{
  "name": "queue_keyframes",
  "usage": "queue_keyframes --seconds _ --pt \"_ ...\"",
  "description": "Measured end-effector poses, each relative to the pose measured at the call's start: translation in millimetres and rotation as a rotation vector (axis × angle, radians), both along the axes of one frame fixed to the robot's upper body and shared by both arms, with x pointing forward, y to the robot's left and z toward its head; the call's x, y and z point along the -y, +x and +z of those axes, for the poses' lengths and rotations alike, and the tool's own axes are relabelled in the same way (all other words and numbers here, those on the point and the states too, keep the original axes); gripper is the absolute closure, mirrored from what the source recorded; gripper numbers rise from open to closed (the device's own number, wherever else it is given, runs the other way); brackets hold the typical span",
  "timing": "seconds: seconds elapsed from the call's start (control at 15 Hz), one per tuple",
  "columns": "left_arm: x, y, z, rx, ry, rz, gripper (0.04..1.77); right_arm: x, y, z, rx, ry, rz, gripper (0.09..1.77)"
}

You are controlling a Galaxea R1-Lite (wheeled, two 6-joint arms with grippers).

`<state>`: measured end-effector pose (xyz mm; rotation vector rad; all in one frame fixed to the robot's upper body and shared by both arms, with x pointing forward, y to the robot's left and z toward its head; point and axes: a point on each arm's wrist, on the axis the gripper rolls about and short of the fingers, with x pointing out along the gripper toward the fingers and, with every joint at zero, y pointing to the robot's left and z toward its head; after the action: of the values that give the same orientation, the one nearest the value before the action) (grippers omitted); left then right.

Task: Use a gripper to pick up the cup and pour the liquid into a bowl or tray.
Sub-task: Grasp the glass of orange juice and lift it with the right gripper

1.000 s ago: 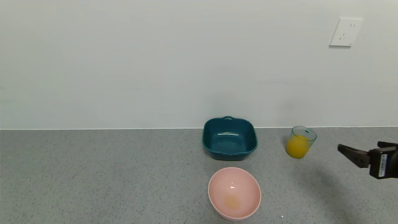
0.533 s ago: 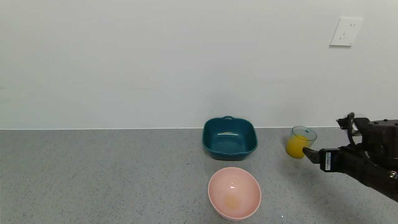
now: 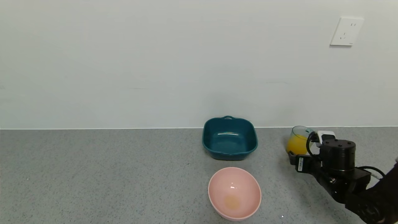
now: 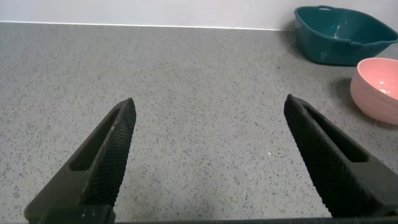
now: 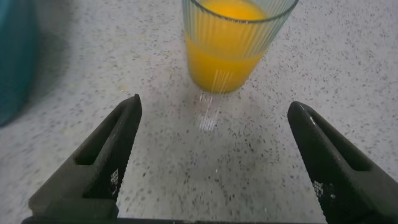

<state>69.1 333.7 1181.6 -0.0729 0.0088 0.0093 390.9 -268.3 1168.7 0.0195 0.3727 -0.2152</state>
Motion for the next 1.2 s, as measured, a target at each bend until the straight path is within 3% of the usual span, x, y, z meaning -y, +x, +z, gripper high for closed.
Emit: queue_keyframes --seconds 0.27,0.53,1.2 --pt "0.0 0.0 0.0 0.000 0.000 0.000 0.09 2.2 17.0 -33.7 0.025 -0.005 -0.047 0.15" --pt "0.0 0.0 0.0 0.000 0.000 0.000 0.09 7.9 31.4 -52.5 0.063 0.005 -0.071 0.15" --pt "0.0 0.0 0.0 0.000 0.000 0.000 0.09 10.7 62.0 -63.3 0.139 0.022 -0.090 0.15"
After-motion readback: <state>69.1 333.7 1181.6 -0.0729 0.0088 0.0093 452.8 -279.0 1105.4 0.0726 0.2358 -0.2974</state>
